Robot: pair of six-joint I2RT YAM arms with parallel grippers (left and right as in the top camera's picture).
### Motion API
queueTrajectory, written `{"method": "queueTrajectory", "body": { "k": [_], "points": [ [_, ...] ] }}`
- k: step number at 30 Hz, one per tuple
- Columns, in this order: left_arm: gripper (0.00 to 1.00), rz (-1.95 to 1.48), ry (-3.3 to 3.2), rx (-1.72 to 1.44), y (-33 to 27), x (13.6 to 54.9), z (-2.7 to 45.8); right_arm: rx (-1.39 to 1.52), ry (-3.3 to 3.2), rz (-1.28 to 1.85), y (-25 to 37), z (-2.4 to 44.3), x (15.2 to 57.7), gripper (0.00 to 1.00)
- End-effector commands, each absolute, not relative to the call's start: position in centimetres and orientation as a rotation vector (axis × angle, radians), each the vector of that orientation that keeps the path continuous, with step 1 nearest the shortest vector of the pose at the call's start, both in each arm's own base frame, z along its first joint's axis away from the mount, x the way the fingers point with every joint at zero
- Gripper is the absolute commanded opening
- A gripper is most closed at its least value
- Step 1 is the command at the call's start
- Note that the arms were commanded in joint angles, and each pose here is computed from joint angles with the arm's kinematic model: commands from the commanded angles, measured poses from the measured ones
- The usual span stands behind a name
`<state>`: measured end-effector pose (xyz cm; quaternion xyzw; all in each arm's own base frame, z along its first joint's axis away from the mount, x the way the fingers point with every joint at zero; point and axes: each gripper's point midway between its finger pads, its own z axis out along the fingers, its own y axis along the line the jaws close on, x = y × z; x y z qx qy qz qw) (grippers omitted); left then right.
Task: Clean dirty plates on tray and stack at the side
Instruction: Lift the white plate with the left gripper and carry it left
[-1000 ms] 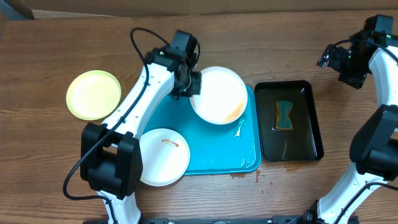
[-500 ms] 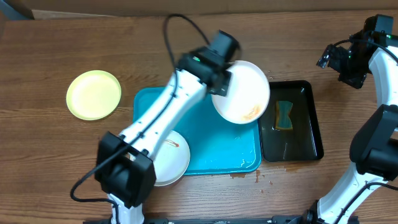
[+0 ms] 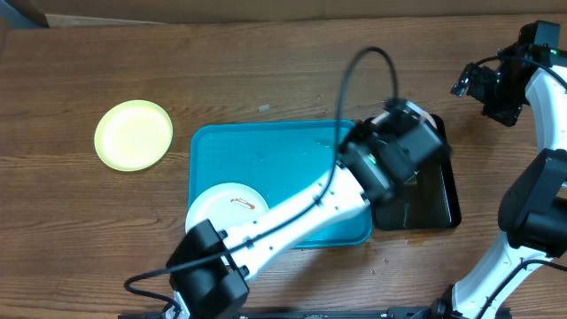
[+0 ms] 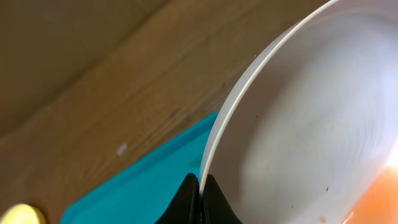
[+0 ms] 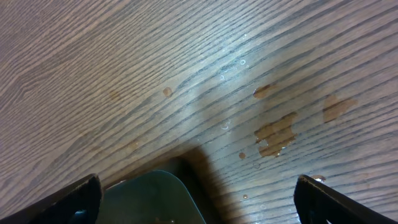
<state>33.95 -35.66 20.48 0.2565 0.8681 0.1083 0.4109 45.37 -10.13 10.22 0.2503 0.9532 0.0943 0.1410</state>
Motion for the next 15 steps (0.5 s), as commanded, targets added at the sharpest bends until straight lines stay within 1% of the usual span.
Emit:
{"method": "queueTrajectory", "body": {
  "k": [1, 10, 15],
  "points": [
    [0.04, 0.418, 2.030, 0.608, -36.1, 33.8, 23.4, 0.705, 2.717, 0.273, -10.1, 11.6, 45.8, 1.00],
    [0.04, 0.459, 1.850, 0.638, -39.3, 30.6, 26.4, 0.705, 2.717, 0.273, -10.1, 11.6, 45.8, 1.00],
    [0.04, 0.478, 1.829, 0.657, -39.5, 30.5, 26.7, 0.705, 2.717, 0.273, -10.1, 11.6, 45.8, 1.00]
  ]
}}
